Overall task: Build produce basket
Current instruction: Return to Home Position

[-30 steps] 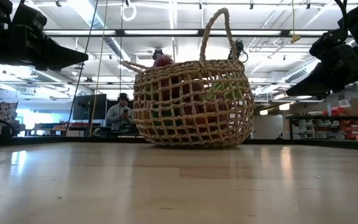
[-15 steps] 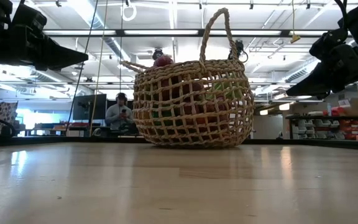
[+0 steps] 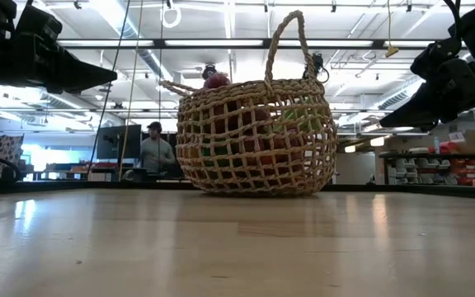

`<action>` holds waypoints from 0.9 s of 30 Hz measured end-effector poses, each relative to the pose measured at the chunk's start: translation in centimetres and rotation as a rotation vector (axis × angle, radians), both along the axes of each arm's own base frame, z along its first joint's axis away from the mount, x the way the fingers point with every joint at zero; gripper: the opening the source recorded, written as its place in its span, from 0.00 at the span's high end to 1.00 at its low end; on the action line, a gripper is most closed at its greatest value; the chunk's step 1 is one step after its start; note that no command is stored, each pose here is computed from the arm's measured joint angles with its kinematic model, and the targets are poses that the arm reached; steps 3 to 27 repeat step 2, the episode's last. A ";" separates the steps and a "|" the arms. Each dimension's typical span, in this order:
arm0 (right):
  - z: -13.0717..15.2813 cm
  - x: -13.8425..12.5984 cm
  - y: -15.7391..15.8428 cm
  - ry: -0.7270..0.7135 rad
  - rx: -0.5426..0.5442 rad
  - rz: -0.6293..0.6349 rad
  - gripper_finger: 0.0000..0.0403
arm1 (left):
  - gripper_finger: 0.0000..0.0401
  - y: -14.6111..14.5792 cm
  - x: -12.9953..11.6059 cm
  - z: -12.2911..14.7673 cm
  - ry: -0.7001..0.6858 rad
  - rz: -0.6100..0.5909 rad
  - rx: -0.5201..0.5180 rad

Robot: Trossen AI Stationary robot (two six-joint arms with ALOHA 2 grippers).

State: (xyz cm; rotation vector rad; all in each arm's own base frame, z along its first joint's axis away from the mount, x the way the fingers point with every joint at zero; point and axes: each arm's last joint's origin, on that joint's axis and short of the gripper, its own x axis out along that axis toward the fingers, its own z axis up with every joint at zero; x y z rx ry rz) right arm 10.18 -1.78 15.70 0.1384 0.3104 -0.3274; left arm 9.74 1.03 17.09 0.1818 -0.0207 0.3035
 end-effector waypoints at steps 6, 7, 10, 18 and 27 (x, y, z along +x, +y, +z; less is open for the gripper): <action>0.0 0.0 0.0 0.000 0.000 0.000 0.94 | 0.94 0.0 0.0 0.0 0.000 0.000 0.000; 0.0 0.0 0.0 0.000 0.000 0.000 0.94 | 0.94 0.0 0.0 0.0 0.000 0.000 0.000; 0.0 0.0 0.0 0.000 0.000 0.000 0.94 | 0.94 0.0 0.0 0.0 0.000 0.000 0.000; 0.0 0.0 0.0 0.000 0.000 0.000 0.94 | 0.94 0.0 0.0 0.0 0.000 0.000 0.000; 0.0 0.0 0.0 0.000 0.000 0.000 0.94 | 0.94 0.0 0.0 0.0 0.000 0.000 0.000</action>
